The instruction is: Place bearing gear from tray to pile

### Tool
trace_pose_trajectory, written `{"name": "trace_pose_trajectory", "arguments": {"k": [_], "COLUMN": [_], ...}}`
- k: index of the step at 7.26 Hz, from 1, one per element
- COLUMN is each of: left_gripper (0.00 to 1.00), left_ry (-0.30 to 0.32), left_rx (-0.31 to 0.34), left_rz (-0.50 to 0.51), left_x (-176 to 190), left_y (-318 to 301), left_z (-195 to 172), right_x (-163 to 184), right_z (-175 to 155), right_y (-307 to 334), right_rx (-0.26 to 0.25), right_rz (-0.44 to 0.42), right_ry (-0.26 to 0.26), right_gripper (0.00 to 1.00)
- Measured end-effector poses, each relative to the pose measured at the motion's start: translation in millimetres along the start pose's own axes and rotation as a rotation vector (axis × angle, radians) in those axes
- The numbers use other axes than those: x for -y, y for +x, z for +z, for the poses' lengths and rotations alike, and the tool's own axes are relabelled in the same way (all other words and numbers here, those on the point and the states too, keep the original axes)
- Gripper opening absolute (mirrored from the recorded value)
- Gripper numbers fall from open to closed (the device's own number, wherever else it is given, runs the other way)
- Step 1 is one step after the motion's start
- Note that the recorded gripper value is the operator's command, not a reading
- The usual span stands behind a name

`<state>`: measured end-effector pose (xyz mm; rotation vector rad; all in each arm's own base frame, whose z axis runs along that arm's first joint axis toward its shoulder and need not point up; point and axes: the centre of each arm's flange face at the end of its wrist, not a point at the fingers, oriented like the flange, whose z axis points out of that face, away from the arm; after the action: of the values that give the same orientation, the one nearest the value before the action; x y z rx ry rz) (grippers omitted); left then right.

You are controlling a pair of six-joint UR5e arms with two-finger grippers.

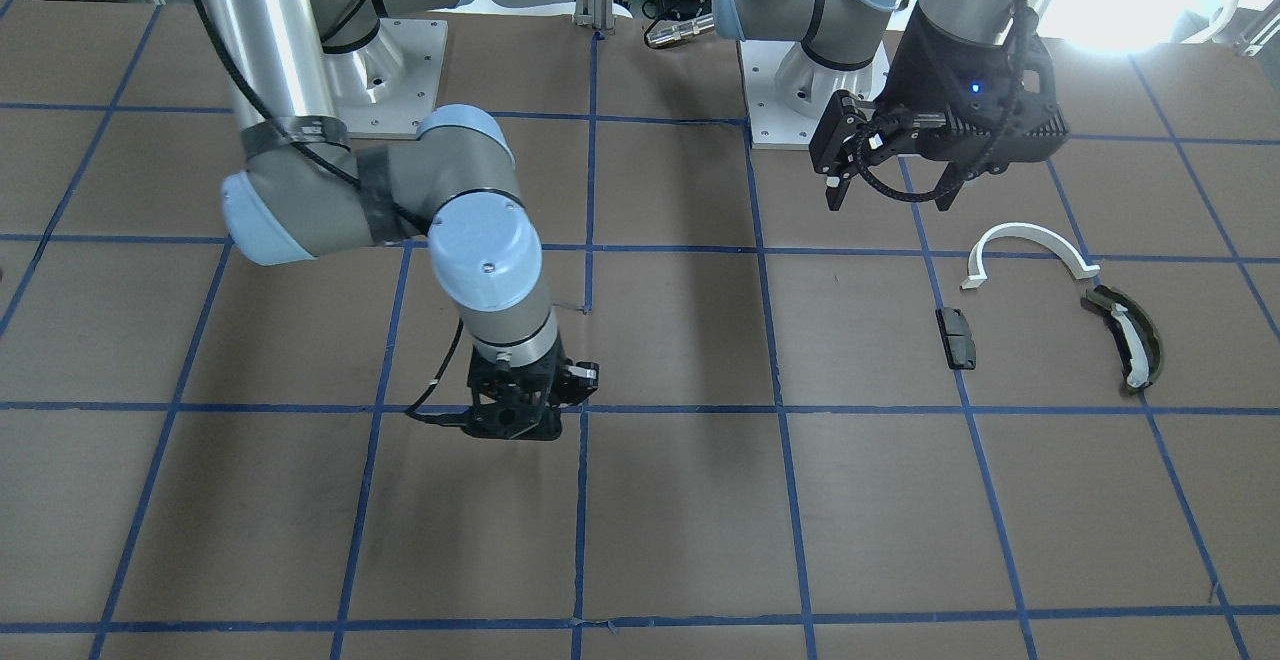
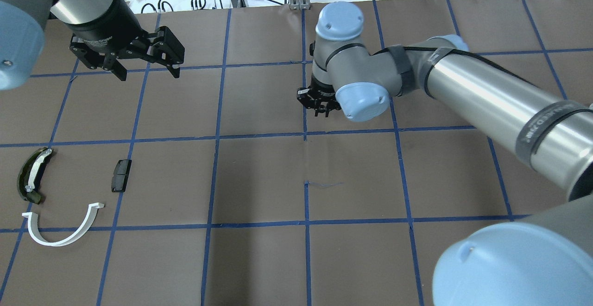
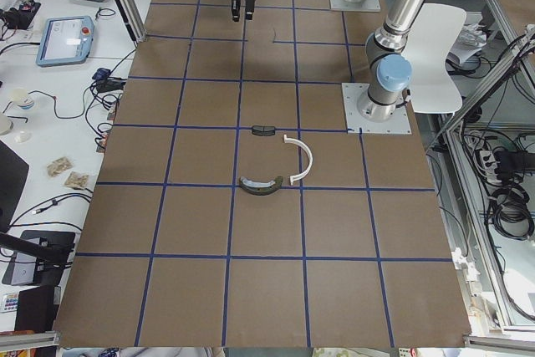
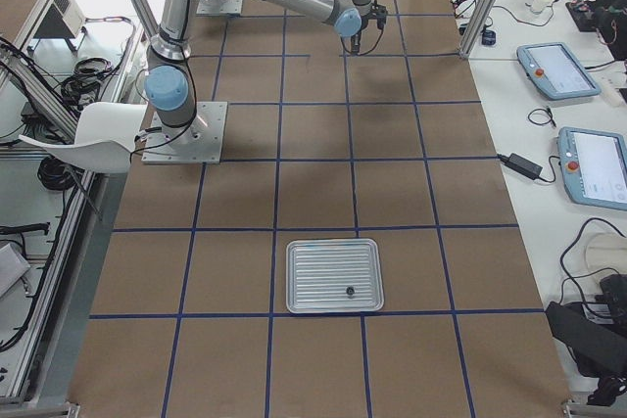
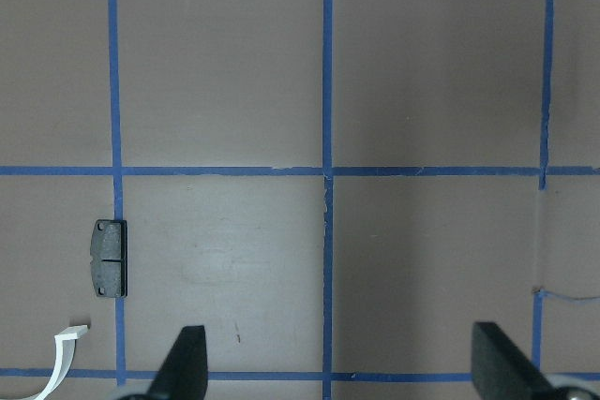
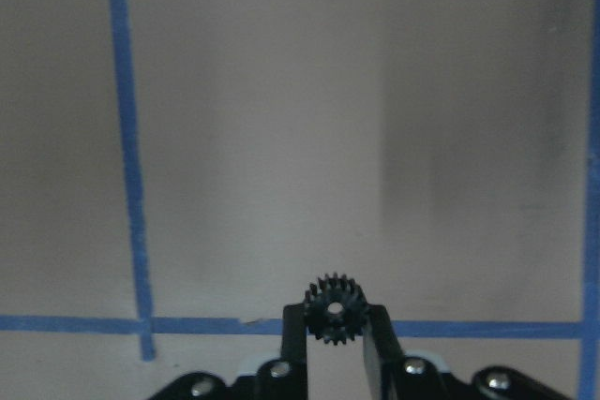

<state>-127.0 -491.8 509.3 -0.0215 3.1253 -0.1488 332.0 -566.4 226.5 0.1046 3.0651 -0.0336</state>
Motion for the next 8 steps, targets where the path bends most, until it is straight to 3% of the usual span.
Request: {"name": "trace_pose_trajectory", "arguments": {"k": [1, 3, 4, 6, 8], "left_gripper": [1.0, 1.0, 1.0, 1.0, 1.0], "left_ry": [-0.001, -0.001, -0.002, -0.002, -0.013], "left_rx": [0.0, 0.001, 0.001, 0.001, -0.001], "left_rz": [0.0, -0.001, -0.001, -0.002, -0.003], "left_x": [0.0, 0.1, 0.0, 0.0, 0.8], "left_y": [-0.4, -0.9, -1.0, -1.0, 0.5], "left_z": [0.3, 0.5, 0.8, 1.2, 6.5], "right_x": [-12.2, -13.1, 2.9, 57.0, 89.1], "right_z": [18.0, 27.4, 16.9, -33.3, -86.0], "right_y": [-19.1, -23.3, -5.3, 87.3, 222.1], "right_rx": [-0.007, -0.046, -0.072, -0.105, -0.145], "right_rz": [0.01, -0.046, -0.088, -0.112, -0.145], "right_ry": [-0.013, 0.013, 0.043, 0.077, 0.068], "right_gripper": [0.99, 1.0, 1.0, 1.0, 1.0]}}
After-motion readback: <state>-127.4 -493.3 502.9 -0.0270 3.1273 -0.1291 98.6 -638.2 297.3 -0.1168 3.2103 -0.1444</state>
